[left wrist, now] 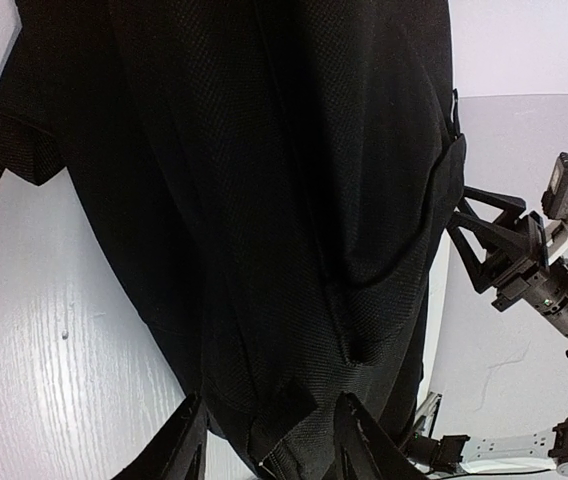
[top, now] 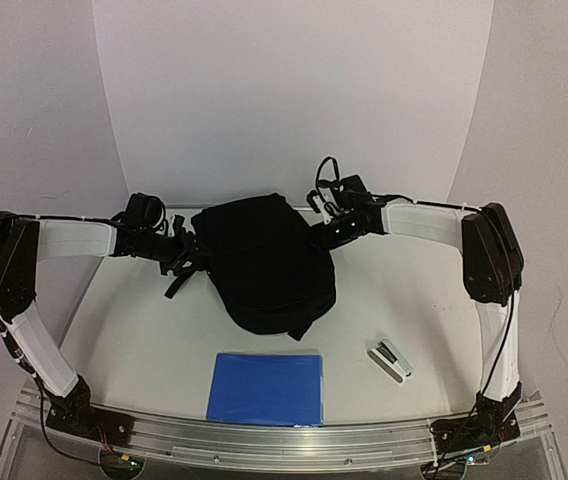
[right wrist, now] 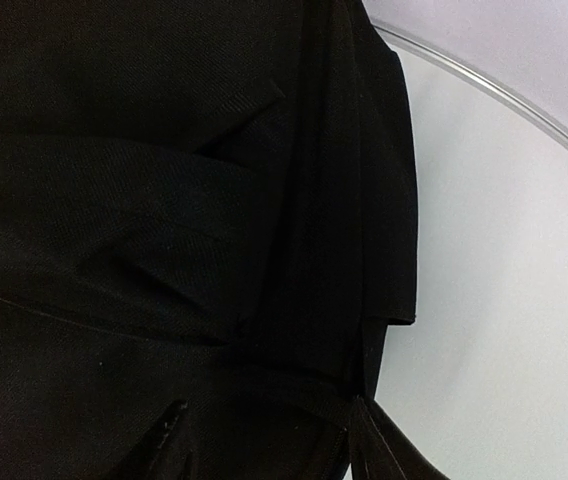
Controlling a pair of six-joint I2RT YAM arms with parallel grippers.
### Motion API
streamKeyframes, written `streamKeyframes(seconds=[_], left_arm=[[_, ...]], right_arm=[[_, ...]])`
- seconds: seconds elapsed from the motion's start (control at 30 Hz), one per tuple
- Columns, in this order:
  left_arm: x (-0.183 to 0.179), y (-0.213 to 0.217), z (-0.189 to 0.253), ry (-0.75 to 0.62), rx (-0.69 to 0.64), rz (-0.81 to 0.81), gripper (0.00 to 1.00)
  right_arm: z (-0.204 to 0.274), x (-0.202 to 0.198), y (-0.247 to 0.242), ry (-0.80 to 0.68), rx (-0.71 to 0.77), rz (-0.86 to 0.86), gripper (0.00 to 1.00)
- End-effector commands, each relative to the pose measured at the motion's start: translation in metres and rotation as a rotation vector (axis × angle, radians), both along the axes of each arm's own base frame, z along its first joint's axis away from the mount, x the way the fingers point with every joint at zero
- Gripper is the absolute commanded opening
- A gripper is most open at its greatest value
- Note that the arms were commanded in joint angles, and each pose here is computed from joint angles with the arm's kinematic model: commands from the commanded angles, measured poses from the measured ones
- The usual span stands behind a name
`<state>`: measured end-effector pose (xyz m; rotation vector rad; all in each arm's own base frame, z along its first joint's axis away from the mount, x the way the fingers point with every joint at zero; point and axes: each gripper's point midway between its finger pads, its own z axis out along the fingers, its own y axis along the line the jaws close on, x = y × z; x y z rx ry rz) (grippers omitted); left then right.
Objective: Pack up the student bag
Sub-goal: Adjust the student bag at the center of the board.
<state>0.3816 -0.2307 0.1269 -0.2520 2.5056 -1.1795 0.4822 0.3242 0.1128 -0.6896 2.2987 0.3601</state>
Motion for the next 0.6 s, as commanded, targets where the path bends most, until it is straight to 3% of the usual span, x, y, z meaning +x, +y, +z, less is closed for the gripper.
streamKeyframes(seconds=[0.0,0.27,0.57], left_arm=[[0.006,-0.002,0.008,-0.031,0.004,-0.011,0.44],[0.010,-0.004,0.007,-0.033,0.002,-0.012,0.39],[0.011,-0.004,0.004,-0.028,0.003,-0.011,0.34]], right_arm=[[0.008,0.014,0.001,-0.060,-0.063,0.047,0.52],[-0.014,0.012,0.005,-0.012,-0.099,0.090,0.51],[-0.021,0.011,0.006,-0.008,-0.116,0.103,0.42]])
